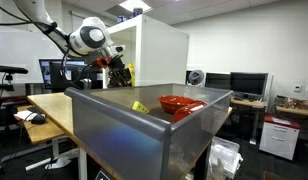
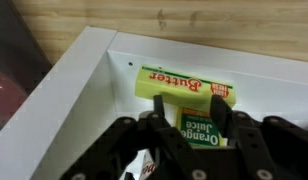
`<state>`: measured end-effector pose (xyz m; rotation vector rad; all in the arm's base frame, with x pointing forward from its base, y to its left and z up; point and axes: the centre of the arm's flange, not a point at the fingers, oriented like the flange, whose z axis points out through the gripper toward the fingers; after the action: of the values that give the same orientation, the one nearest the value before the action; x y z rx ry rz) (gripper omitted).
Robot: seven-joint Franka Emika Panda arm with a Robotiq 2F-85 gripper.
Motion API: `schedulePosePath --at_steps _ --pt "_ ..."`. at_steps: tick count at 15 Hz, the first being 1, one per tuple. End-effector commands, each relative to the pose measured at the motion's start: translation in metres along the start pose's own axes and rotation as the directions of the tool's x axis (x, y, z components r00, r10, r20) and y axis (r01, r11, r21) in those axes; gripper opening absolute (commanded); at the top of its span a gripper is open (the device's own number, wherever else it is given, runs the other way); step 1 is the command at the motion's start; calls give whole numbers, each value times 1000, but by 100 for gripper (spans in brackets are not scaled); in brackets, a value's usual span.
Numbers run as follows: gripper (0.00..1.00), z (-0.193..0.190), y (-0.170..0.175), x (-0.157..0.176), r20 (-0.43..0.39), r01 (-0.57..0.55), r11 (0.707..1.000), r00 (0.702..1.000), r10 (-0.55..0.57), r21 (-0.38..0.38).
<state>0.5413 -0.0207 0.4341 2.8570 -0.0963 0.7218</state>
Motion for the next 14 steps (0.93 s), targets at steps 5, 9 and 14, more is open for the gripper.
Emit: schedulePosePath --at_steps 5,9,14 --pt "3 14 -1 3 -20 25 1000 999 -25 -3" --pt "0 10 -3 1 88 53 998 995 -56 42" --pt "0 8 -4 1 203 75 994 975 -89 75"
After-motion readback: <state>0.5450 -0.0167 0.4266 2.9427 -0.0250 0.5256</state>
